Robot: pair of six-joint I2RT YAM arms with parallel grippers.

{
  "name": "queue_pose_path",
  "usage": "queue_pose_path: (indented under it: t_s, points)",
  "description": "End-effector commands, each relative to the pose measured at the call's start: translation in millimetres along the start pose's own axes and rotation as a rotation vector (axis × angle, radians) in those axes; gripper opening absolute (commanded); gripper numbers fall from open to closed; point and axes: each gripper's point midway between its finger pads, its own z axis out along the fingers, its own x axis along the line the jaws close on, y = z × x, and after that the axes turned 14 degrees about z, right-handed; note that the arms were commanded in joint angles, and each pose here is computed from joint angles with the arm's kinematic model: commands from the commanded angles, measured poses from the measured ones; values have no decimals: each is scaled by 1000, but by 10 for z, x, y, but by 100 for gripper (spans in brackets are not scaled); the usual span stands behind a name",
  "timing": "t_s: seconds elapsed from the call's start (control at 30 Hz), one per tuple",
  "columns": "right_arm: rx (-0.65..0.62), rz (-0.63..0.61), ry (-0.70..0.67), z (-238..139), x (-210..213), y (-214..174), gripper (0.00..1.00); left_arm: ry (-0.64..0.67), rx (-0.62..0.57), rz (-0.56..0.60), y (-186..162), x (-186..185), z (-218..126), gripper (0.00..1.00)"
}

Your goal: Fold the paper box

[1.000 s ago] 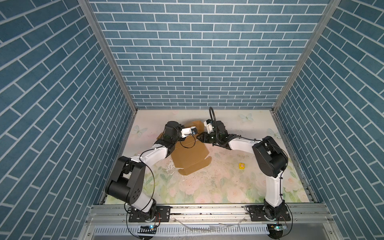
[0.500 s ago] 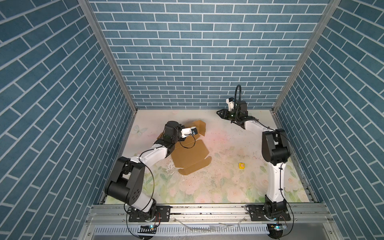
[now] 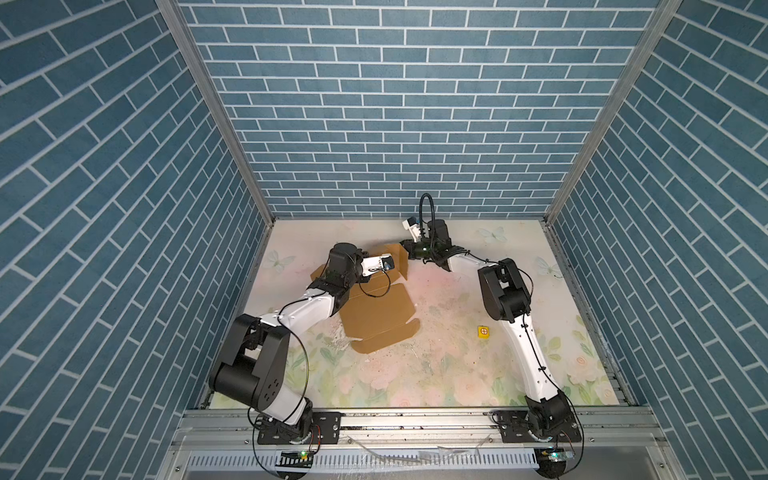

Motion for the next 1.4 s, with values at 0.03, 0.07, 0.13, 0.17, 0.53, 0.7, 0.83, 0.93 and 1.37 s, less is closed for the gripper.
queue_pose_path:
  t_s: [0.03, 0.07, 0.13, 0.17, 0.53, 0.7, 0.83, 0.93, 1.37]
  points:
    - [10, -85, 115, -234, 418, -41, 30, -108, -23, -2, 50, -342, -3, 0]
    - [7, -98, 115, -262, 443, -63, 30, -108, -22, -2, 46, -343, 1, 0]
    - [6, -106, 103, -307, 434, -117, 30, -109, -20, -2, 41, -349, 8, 0]
    - [6, -111, 103, -323, 444, -138, 30, -109, -20, -2, 42, -346, 12, 0]
    - [45, -159, 176, -453, 615, -360, 29, -100, -20, -1, 45, -308, 8, 0]
    - [55, -179, 190, -496, 649, -404, 29, -88, -20, 9, 49, -259, 0, 0]
    - [65, -191, 195, -505, 678, -447, 28, -77, -21, 22, 53, -207, -5, 0]
    - [65, -199, 199, -514, 689, -525, 28, -83, -24, 21, 59, -208, -9, 0]
    - [26, -250, 160, -474, 724, -732, 31, -141, -29, -33, 67, -231, -53, 0]
